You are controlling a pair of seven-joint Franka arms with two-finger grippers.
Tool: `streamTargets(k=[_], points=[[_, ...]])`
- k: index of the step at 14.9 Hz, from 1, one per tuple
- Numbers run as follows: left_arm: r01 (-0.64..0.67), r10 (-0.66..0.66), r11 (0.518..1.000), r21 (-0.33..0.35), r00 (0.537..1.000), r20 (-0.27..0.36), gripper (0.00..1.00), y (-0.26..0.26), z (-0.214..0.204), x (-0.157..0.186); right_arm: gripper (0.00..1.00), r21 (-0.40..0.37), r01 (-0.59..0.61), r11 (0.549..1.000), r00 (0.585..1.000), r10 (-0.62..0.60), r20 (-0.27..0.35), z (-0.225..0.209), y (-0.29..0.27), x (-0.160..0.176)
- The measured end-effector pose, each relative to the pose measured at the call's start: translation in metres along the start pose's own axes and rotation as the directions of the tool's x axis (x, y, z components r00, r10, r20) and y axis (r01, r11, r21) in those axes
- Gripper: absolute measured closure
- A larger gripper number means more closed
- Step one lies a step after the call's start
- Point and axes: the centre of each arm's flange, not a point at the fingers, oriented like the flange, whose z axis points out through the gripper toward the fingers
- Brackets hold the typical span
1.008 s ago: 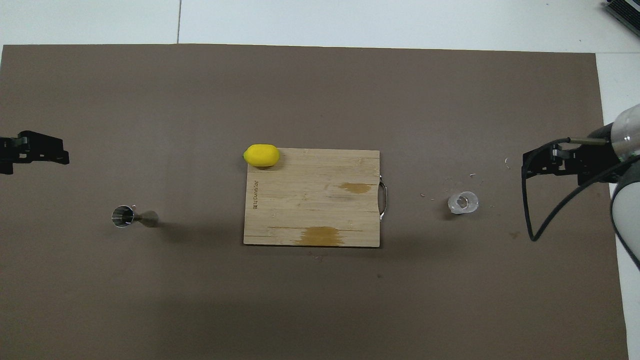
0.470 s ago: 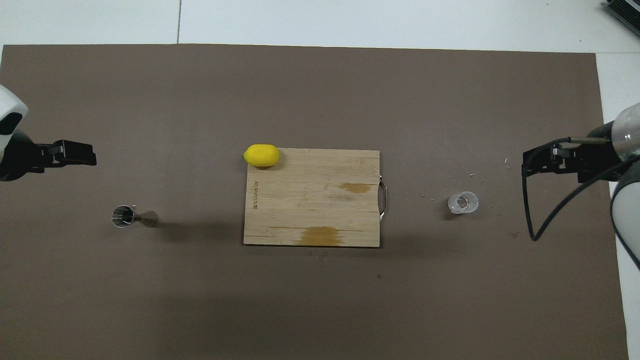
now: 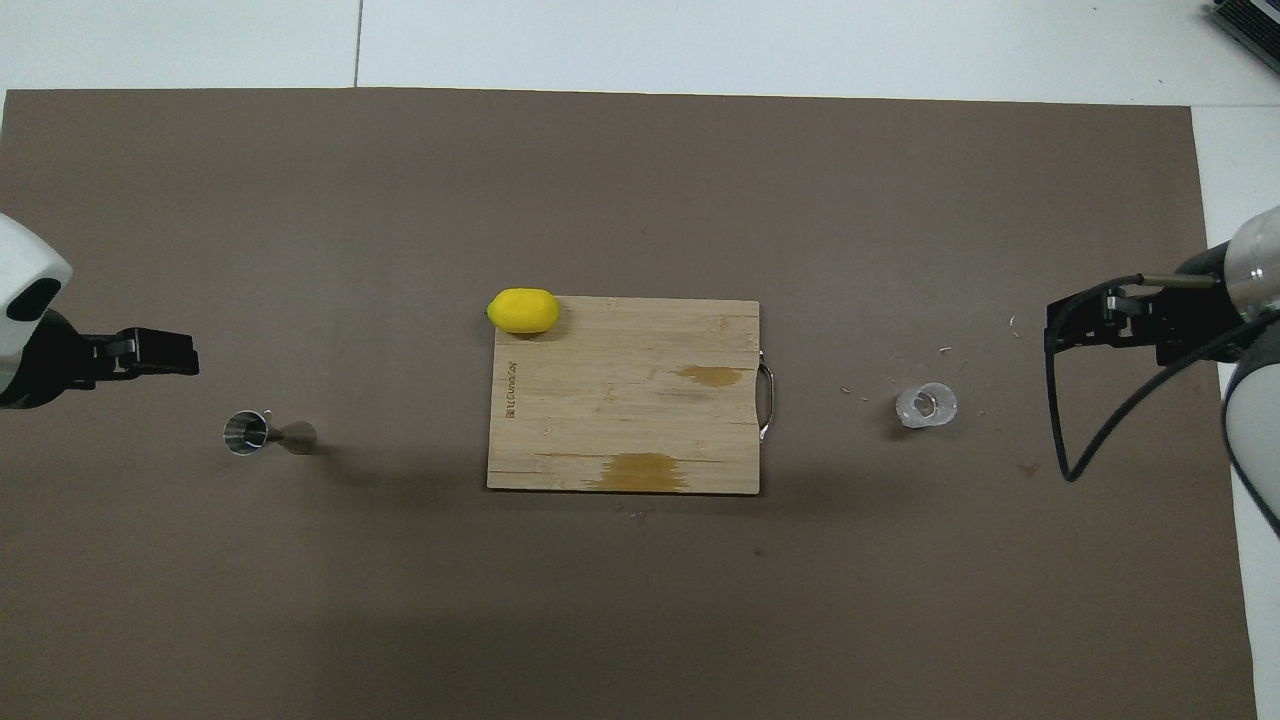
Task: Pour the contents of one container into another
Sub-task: 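Reach the left gripper toward the small dark metal cup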
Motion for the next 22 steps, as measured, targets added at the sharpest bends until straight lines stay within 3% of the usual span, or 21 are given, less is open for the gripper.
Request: streamTargets(k=[3,7,11,13,16,19,22], points=[[-0.009,0.009,1.000,0.004,0.999,0.038,0.00,0.004,0.001,-0.005,0.00,0.000,0.000,1.000,1.000,0.000,0.000,0.000,0.000,0.000],[-0.068,0.068,0.998,-0.001,0.998,0.008,0.00,0.031,-0.004,-0.005,0.00,0.000,0.000,1.000,1.000,0.000,0.000,0.000,0.000,0.000],[-0.328,0.326,0.944,-0.022,0.943,-0.063,0.00,0.061,-0.003,0.001,0.00,0.000,0.000,1.000,1.000,0.000,0.000,0.000,0.000,0.000],[-0.376,0.372,0.924,-0.075,0.926,-0.069,0.00,0.063,0.000,0.002,0.00,0.000,0.000,1.000,1.000,0.000,0.000,0.000,0.000,0.000],[-0.506,0.494,0.845,-0.174,0.862,-0.111,0.00,0.047,0.005,0.006,0.00,0.000,0.000,1.000,1.000,0.000,0.000,0.000,0.000,0.000],[-0.586,0.564,0.742,-0.327,0.808,-0.167,0.00,0.017,0.011,0.004,0.00,0.000,0.000,1.000,1.000,0.000,0.000,0.000,0.000,0.000],[-0.653,0.582,0.595,-0.469,0.752,-0.309,0.00,0.005,0.012,0.003,0.00,0.000,0.000,1.000,1.000,0.000,0.000,0.000,0.000,0.000]])
